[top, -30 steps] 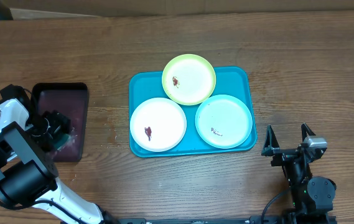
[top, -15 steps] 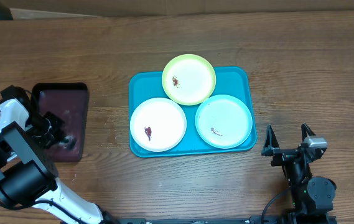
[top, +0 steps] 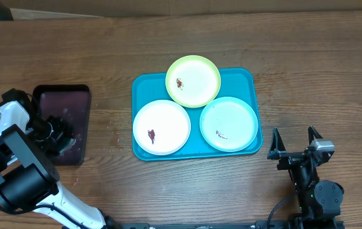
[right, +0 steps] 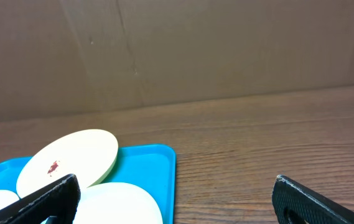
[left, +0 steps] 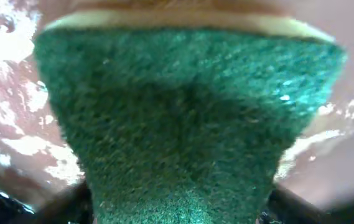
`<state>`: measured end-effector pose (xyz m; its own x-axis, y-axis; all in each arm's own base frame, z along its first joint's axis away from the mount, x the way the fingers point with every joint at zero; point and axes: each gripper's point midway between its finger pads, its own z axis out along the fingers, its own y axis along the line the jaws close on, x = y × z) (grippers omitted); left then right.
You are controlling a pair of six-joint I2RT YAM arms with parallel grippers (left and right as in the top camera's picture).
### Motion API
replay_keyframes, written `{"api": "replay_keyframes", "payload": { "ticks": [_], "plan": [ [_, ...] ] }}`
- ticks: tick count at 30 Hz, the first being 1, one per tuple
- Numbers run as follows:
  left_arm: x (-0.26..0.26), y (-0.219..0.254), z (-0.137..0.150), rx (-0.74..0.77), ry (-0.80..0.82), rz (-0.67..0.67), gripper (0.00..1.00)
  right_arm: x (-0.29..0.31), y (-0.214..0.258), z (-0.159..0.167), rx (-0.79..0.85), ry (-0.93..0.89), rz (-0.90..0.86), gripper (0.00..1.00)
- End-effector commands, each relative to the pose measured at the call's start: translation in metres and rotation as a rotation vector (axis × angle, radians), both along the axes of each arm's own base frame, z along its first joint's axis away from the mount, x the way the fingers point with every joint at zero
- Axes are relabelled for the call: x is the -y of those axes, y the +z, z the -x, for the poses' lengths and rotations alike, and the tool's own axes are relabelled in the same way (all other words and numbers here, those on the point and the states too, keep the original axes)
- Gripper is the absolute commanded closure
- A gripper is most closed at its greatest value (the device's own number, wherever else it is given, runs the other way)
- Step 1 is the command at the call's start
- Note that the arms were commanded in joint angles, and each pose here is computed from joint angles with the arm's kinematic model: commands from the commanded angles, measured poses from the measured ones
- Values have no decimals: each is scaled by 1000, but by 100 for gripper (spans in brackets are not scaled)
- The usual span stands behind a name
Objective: Clean dirty plates on tray and stack at the side
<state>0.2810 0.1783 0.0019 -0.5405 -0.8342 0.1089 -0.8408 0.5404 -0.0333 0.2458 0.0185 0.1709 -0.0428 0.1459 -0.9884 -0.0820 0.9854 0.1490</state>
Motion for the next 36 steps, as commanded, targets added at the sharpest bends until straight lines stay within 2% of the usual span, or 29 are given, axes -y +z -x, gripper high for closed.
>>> {"api": "replay_keyframes", "payload": {
  "ticks": [1, 3, 5, 6, 11, 12, 13, 14, 15, 22, 23, 26, 27, 28, 32, 33, 34, 35, 36],
  "plan": [
    [6, -7, 2, -11, -2, 28, 54, 1, -1, 0, 6, -7, -4, 0],
    [5, -7, 1, -7, -2, 25, 69, 1, -1, 0, 6, -7, -4, 0],
    [4, -7, 1, -3, -2, 23, 91, 1, -1, 0, 6, -7, -4, 0],
    [4, -7, 0, -2, -2, 23, 96, 1, -1, 0, 6, -7, -4, 0],
    [3, -8, -1, 4, -2, 18, 95, 1, -1, 0, 6, -7, -4, 0],
    [2, -8, -2, 9, -2, 15, 84, 1, -1, 0, 6, -7, -4, 0],
    [1, -8, -4, 16, -2, 10, 63, 1, -1, 0, 6, -7, -4, 0],
    [0, -8, -5, 21, -3, 5, 24, 1, -1, 0, 6, -7, -4, 0],
    [-2, -8, -7, 26, -3, -3, 0, 1, -1, 0, 6, -7, -4, 0],
    [-12, -9, -18, 69, -4, -50, 0, 1, -1, 0, 6, -7, -4, 0],
    [-13, -9, -20, 76, -4, -55, 9, 1, -1, 0, 6, -7, -4, 0],
    [-16, -9, -23, 92, -4, -66, 70, 1, -1, 0, 6, -7, -4, 0],
    [-17, -9, -24, 93, -4, -71, 85, 1, -1, 0, 6, -7, -4, 0],
    [-18, -9, -24, 93, -4, -77, 96, 1, -1, 0, 6, -7, -4, 0],
    [-25, -9, -24, 89, -5, -111, 96, 1, -1, 0, 6, -7, -4, 0],
    [-27, -9, -25, 89, -5, -121, 89, 1, -1, 0, 6, -7, -4, 0],
    [-28, -9, -25, 89, -5, -126, 59, 1, -1, 0, 6, -7, -4, 0],
    [-29, -9, -26, 92, -5, -129, 24, 1, -1, 0, 6, -7, -4, 0],
    [-30, -9, -27, 98, -5, -133, 0, 1, -1, 0, 6, -7, -4, 0]
  ]
}}
